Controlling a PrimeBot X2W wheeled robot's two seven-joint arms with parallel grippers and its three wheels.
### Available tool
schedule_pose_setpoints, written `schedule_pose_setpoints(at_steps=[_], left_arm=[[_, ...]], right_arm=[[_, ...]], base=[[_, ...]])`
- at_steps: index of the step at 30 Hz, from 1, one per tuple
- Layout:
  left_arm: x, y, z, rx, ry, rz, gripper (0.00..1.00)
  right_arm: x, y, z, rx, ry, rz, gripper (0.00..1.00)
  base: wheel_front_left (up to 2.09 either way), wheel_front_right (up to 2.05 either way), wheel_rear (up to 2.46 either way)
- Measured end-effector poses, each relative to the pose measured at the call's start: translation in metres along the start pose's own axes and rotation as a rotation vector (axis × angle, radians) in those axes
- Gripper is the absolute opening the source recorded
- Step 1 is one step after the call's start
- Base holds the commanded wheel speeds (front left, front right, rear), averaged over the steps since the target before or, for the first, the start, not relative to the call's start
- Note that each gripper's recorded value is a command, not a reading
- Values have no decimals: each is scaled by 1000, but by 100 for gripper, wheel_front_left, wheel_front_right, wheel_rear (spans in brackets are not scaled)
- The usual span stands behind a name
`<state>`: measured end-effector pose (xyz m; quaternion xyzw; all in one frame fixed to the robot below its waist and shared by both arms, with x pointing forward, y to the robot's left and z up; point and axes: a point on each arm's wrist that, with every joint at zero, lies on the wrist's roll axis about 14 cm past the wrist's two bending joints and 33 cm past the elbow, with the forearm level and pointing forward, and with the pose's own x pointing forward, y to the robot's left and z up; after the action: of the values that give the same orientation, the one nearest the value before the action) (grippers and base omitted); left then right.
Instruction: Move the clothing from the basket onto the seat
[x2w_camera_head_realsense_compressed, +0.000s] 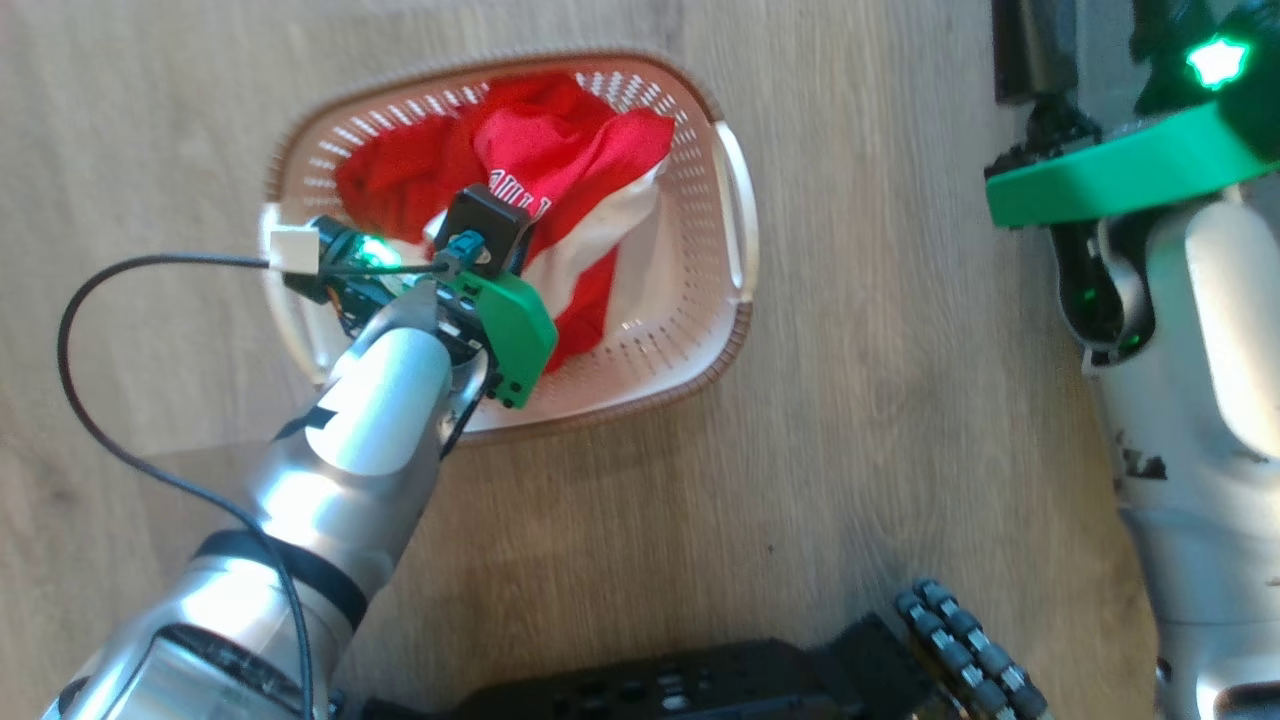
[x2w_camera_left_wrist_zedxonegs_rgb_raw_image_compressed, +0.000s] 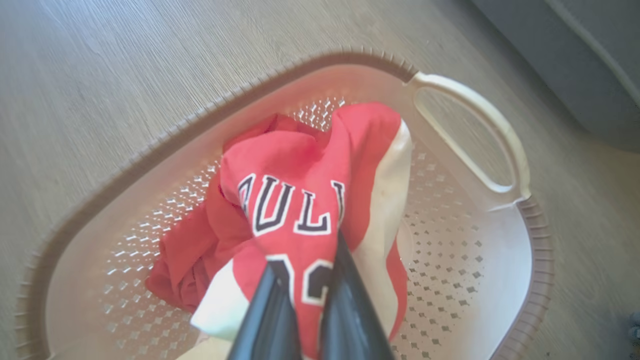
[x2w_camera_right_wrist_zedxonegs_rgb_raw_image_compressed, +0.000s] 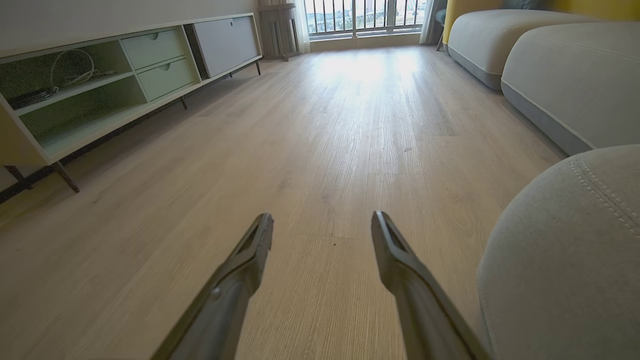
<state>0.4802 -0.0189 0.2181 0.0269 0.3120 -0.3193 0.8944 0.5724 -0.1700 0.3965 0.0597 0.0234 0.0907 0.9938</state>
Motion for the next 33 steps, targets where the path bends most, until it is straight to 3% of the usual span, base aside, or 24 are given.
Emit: schedule_pose_setpoints(at_steps=[7, 18, 33], left_arm=[[-36, 3, 77, -15, -202, 65, 0], [-117, 6, 145, -1, -422, 174, 0], [-214, -16, 233, 76, -735, 210, 0]], right_arm=[[-8, 24, 30, 14, -38, 45, 100], [-42, 50, 70, 36, -75, 79, 100], [-90, 85, 106, 52, -120, 127, 100]], base=[[0, 0, 0], [0, 0, 0], [0, 0, 0]])
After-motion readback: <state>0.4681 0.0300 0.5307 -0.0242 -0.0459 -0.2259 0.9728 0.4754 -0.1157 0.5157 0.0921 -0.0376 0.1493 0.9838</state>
